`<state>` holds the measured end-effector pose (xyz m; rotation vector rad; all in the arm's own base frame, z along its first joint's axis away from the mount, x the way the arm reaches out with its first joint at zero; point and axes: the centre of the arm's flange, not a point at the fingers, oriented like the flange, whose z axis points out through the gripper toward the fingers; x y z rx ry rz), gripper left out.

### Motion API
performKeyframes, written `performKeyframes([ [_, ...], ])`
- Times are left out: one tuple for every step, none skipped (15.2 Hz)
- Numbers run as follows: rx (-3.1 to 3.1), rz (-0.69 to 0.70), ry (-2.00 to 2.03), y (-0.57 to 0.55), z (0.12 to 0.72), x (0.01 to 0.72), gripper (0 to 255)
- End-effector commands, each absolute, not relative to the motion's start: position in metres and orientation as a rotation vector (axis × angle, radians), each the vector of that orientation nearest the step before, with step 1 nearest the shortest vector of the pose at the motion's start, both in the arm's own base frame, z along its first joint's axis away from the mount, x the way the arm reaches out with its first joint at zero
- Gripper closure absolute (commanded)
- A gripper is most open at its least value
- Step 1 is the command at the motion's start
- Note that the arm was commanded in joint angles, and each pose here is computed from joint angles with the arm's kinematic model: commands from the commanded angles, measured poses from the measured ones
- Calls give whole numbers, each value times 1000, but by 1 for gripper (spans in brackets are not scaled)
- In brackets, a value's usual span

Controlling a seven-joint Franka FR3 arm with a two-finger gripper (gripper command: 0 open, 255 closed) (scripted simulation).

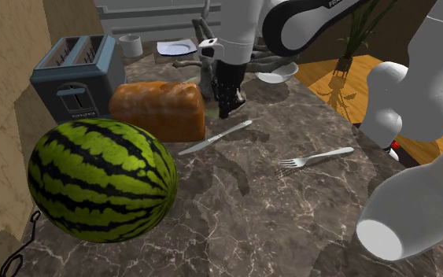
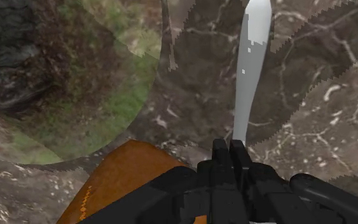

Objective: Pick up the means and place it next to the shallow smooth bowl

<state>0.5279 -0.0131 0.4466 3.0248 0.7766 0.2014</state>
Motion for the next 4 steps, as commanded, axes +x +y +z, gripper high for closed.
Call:
performKeyframes([
  [3075,7,759,-21,381,533,255],
  [3074,8,759,-21,375,531,255],
  [3074,8,760,-24,365,537,255],
  [3076,7,759,-32,369,532,255],
])
